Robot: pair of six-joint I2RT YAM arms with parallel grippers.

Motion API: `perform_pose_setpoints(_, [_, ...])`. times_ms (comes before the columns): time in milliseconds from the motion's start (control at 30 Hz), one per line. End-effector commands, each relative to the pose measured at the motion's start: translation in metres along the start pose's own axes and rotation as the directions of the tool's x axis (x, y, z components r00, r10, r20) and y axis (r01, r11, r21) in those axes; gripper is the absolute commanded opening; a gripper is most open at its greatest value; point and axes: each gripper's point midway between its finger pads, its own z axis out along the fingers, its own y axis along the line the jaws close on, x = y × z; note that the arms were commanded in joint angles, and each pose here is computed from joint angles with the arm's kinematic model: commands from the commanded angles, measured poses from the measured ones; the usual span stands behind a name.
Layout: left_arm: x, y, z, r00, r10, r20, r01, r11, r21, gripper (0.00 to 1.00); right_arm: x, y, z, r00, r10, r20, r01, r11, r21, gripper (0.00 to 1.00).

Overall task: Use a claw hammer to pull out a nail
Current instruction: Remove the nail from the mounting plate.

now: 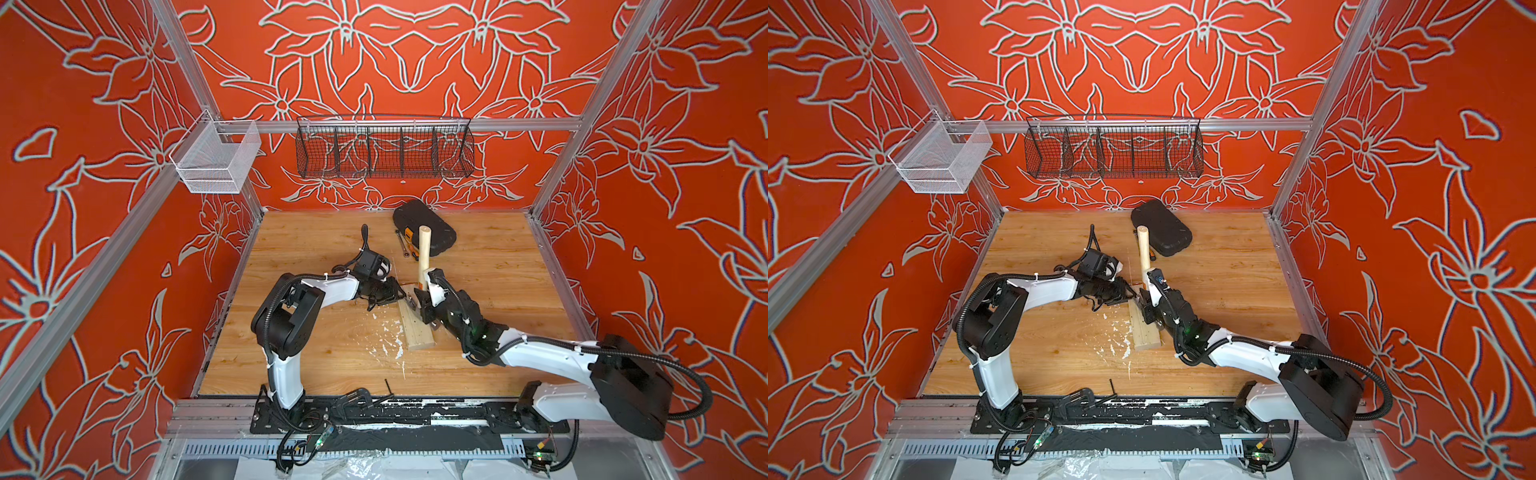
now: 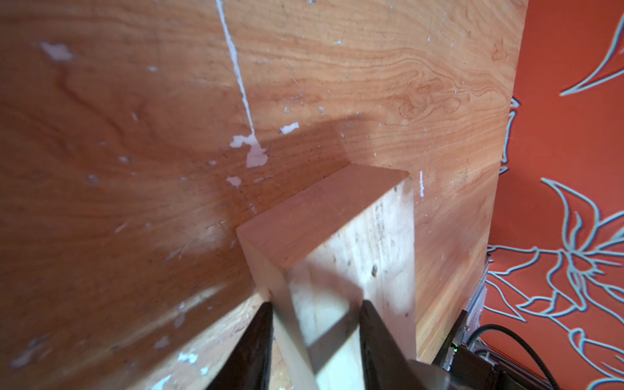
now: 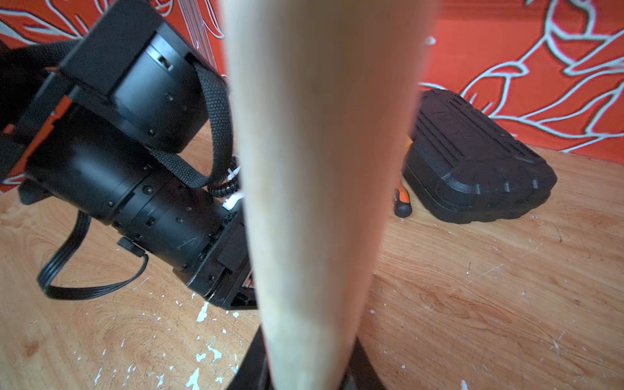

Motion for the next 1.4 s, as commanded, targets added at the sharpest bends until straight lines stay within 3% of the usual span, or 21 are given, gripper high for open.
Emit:
perform_pose_setpoints(0, [0.03,0.046,0.016,0.992,-0.094,-0.081,0.083,0.988,-0.127,0.39,-0.065,0.0,-0.015,0.969,0.068,0.239,-0.069,0.998,-0.005,0.0])
perform_pose_setpoints(1100, [0.029,0.054,0.014,0.984,-0.159,-0.082,0.15,0.983,-0.105,0.39,-0.085,0.009,-0.041,0.945,0.073,0.318,-0.065,0.997,-0.036,0.0])
perform_pose_setpoints(1367, [0.019,0.038,-0.002,0.996,-0.073,-0.047,0.069,0.994,-0.085,0.39,-0.1,0.011,-0.054,0.946,0.063,0.319,-0.054,0.998,-0.036,0.0])
